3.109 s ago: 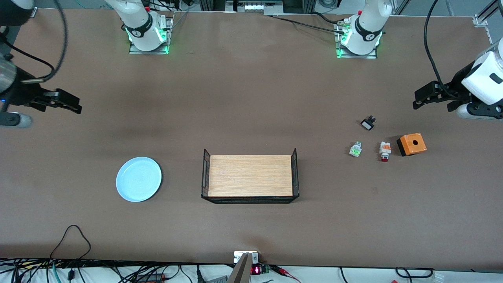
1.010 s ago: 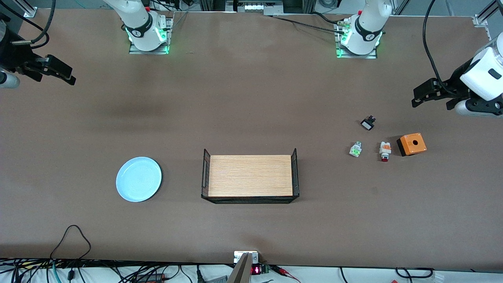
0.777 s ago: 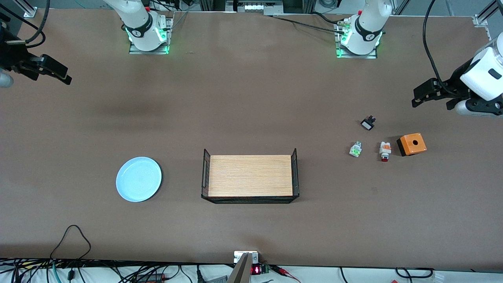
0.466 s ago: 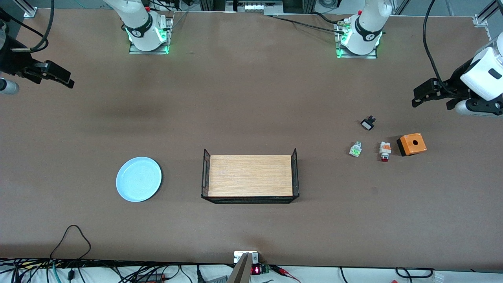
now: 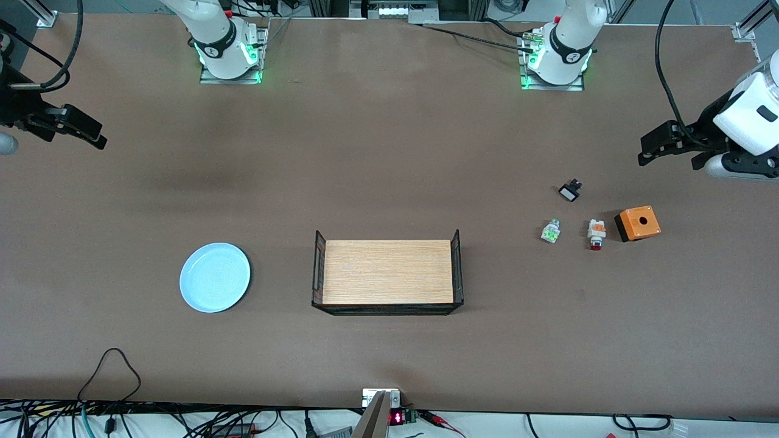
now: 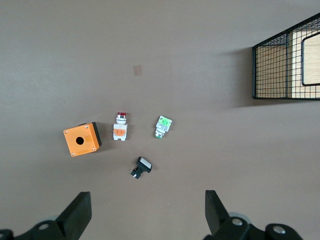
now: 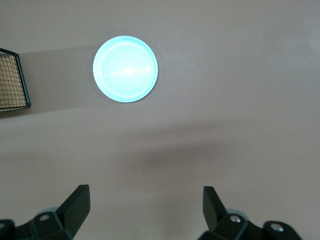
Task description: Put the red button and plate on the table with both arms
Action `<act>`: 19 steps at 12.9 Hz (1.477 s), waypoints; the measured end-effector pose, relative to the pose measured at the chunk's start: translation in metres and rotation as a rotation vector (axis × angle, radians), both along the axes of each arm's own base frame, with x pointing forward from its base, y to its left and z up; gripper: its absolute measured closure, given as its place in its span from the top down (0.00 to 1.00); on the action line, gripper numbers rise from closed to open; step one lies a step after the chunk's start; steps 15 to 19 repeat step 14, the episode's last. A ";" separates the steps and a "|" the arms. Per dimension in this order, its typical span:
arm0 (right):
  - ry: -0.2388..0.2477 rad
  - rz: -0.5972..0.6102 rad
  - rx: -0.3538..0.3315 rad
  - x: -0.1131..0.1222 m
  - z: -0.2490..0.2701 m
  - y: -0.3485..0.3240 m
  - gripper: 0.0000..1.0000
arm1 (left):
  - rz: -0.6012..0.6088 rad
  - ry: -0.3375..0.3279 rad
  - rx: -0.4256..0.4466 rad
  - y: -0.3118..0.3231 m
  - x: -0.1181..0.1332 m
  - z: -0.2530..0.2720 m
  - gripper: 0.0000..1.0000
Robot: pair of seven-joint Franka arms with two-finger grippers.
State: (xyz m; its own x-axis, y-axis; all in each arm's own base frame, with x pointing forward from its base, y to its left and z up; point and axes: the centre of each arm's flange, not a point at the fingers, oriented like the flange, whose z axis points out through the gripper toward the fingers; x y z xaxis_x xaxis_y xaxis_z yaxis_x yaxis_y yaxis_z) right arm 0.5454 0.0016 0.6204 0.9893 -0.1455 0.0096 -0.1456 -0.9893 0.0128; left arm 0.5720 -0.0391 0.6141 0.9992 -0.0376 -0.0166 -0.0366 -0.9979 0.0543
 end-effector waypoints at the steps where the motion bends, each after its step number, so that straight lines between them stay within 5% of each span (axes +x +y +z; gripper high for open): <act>1: -0.005 0.000 -0.001 0.002 0.002 0.000 1.00 | 0.000 0.000 0.000 0.000 0.000 0.000 1.00; 19: -0.007 0.003 -0.008 0.006 0.003 0.001 1.00 | 0.000 0.000 0.000 0.000 0.000 0.000 1.00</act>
